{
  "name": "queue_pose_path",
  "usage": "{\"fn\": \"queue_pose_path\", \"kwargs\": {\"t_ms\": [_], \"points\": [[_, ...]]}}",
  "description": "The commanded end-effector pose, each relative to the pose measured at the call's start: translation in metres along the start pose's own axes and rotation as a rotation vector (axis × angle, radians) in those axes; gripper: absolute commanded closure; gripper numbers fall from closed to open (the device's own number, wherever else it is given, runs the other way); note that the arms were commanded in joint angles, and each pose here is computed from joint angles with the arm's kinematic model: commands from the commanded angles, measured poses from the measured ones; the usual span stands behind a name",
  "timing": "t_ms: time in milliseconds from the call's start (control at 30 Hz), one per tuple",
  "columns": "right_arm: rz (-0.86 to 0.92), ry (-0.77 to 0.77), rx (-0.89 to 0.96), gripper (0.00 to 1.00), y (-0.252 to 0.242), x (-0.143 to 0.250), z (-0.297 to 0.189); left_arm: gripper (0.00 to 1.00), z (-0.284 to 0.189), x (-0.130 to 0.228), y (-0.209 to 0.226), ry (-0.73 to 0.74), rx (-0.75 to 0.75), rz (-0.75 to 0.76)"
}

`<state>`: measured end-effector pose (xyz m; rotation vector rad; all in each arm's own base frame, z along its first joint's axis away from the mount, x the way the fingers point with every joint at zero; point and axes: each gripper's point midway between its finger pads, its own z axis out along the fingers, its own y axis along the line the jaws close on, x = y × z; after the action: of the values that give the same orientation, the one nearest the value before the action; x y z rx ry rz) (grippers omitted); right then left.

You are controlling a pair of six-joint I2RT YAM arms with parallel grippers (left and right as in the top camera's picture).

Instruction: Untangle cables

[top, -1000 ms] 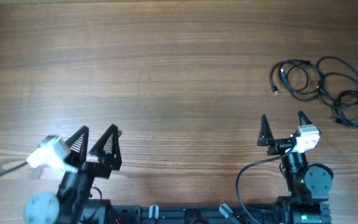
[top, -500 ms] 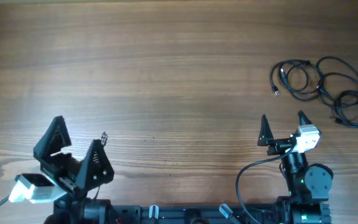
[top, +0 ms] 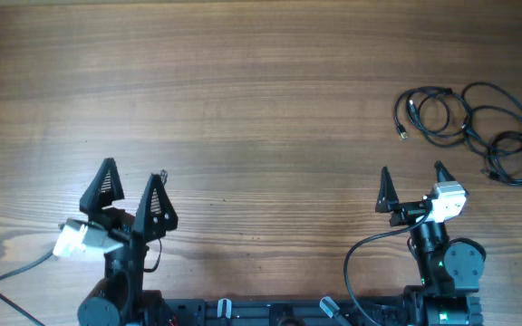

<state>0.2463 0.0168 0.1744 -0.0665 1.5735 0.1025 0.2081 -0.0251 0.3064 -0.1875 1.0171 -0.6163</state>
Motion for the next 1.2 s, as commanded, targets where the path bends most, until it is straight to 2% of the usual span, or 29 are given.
{"fn": "queue_pose_path", "kwargs": {"t_ms": [0,200,433,700,967,1167], "points": [[0.009,-0.01,0.008,0.0,-0.001,-0.002,0.0,0.0,-0.003,0.015,0.027,0.045,-0.125,0.012],[0.009,-0.01,0.008,0.0,-0.001,-0.002,0.0,0.0,-0.024,0.065,0.078,0.245,-0.369,0.033],[0.009,-0.01,0.008,0.0,-0.001,-0.002,0.0,0.0,-0.05,0.107,0.102,0.495,-0.428,0.277],[0.009,-0.01,0.008,0.0,-0.001,-0.002,0.0,0.0,-0.049,0.114,0.093,0.571,-0.306,0.484],[0.009,-0.01,0.008,0.0,-0.001,-0.002,0.0,0.0,-0.049,0.116,0.09,0.578,-0.283,0.477],[0.009,-0.01,0.008,0.0,-0.001,-0.002,0.0,0.0,-0.05,0.109,0.1,0.563,-0.333,0.489]]}}
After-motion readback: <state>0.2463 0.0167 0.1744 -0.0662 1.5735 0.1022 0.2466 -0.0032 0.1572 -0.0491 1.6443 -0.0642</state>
